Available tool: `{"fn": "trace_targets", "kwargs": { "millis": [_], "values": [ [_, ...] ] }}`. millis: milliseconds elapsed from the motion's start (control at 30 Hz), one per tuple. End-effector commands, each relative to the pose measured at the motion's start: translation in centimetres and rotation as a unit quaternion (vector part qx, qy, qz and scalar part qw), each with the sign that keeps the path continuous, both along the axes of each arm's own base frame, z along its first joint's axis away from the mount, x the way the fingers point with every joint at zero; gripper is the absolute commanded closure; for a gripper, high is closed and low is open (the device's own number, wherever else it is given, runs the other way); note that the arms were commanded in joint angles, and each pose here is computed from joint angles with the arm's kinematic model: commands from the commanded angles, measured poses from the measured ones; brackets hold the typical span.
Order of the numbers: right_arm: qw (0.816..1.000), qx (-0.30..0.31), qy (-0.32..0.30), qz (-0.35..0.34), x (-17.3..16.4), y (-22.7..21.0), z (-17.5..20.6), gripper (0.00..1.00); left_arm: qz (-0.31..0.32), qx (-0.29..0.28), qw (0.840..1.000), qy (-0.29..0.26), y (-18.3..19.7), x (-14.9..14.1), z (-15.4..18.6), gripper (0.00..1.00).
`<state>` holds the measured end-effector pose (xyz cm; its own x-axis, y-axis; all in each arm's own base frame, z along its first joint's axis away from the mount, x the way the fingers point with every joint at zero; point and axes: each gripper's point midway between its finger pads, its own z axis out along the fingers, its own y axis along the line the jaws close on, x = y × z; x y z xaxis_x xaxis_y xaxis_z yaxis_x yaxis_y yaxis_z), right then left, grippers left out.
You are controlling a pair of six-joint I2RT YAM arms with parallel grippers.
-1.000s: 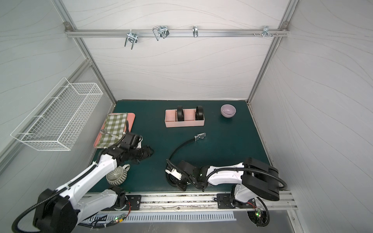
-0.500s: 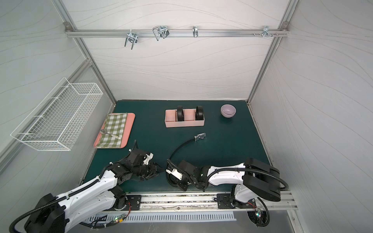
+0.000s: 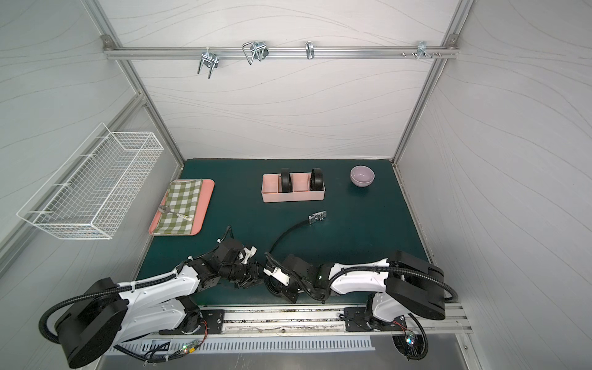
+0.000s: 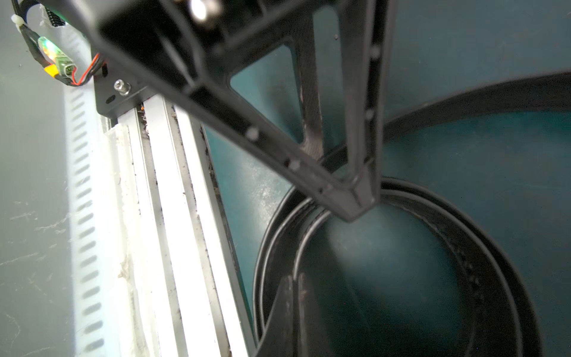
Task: Place the belts into the storage roll
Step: Roll the belt at the center of the board.
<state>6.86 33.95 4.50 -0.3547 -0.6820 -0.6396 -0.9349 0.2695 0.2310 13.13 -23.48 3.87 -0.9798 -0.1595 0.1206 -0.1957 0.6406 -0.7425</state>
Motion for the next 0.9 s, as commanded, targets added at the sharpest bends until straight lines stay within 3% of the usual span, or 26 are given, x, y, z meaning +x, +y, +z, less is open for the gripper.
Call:
{"fn": "trace_targets", "kwargs": {
  "millis": [0, 400, 600, 767, 867],
  "values": [
    [0.999, -0.03, 0.01, 0.009, -0.4, -0.9, -1.1, 1.0, -0.009, -0.034, 0.999, -0.027, -1.9, 1.4, 2.1, 0.58],
    [0.999, -0.024, 0.022, 0.022, -1.4, -0.9, -1.5, 1.0, -0.05, 0.008, 0.998, -0.024, -2.5, 1.4, 0.7, 0.69],
    [0.999, -0.021, 0.023, 0.02, -1.3, -0.8, -1.6, 1.0, -0.086, 0.03, 0.995, -0.032, -2.6, 0.3, 0.0, 0.79],
    [0.999, -0.019, 0.03, 0.013, -1.3, -0.8, -1.4, 1.0, -0.105, 0.072, 0.991, -0.048, -1.8, -0.1, -0.7, 0.96],
    [0.999, -0.016, 0.034, -0.005, -0.9, -1.1, -1.0, 1.0, -0.105, 0.085, 0.989, -0.054, -1.4, 0.0, -0.6, 0.96]
  ]
}}
